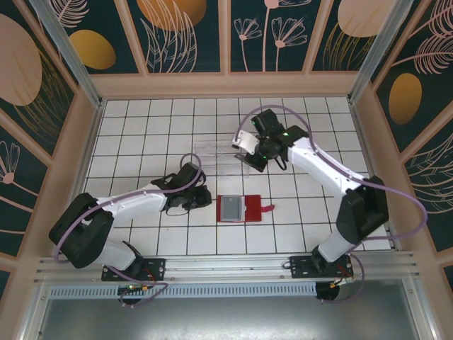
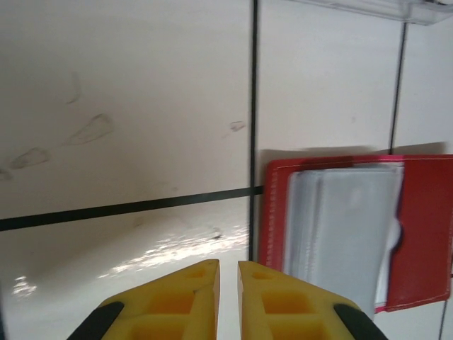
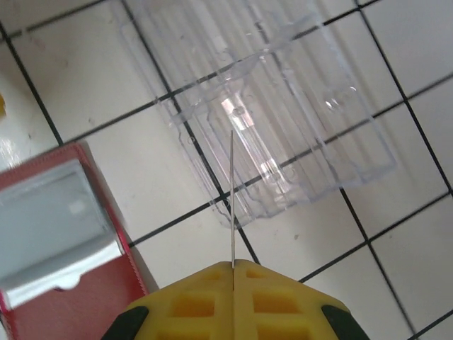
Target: Take the credit cards out of the card holder
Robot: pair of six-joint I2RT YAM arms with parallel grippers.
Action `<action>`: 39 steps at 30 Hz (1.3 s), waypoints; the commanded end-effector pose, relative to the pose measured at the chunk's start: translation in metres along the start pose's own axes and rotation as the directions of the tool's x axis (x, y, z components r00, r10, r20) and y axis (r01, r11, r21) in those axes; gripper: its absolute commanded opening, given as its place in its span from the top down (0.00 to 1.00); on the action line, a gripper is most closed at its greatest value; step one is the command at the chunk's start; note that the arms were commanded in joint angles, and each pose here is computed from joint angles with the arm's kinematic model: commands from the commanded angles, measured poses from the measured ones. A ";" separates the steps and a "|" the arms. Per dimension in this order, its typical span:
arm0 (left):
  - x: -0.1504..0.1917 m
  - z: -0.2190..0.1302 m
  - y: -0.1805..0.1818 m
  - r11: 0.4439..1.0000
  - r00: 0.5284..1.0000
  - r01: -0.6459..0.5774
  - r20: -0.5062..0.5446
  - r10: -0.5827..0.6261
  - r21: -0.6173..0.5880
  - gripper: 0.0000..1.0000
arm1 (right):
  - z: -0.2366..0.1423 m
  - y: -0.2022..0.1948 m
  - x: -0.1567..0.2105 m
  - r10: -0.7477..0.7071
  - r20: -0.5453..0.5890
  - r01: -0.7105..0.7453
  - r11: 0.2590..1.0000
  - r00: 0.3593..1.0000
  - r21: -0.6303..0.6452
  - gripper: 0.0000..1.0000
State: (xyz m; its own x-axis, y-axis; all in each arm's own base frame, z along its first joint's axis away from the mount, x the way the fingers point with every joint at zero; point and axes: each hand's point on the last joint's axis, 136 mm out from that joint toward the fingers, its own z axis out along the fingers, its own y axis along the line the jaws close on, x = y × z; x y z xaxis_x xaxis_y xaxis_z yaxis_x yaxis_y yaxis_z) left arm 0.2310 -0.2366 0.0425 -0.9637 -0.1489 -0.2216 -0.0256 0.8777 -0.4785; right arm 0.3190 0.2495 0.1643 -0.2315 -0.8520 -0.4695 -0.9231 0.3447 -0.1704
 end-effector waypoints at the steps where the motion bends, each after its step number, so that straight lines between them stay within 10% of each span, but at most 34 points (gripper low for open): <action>1: 0.004 -0.004 0.014 1.000 1.000 0.000 -0.010 -0.001 -0.022 0.85 | 0.008 0.003 0.010 -0.193 -0.121 0.184 0.980 0.974 -0.081 1.00; 39: 0.010 -0.009 0.028 0.998 0.998 0.063 0.009 -0.063 -0.001 0.84 | 0.082 -0.014 -0.015 -0.419 -0.212 0.360 0.894 0.883 -0.268 1.00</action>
State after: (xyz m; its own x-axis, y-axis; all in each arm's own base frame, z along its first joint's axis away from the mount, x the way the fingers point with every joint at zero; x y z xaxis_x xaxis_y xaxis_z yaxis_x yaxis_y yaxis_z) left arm 0.2194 -0.2086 0.0324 -0.9586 -0.1987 -0.2042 -0.0811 0.8773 -0.4730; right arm 0.3612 0.2932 0.1096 0.1024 -0.9779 -0.1825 -0.9898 -0.0818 -0.1167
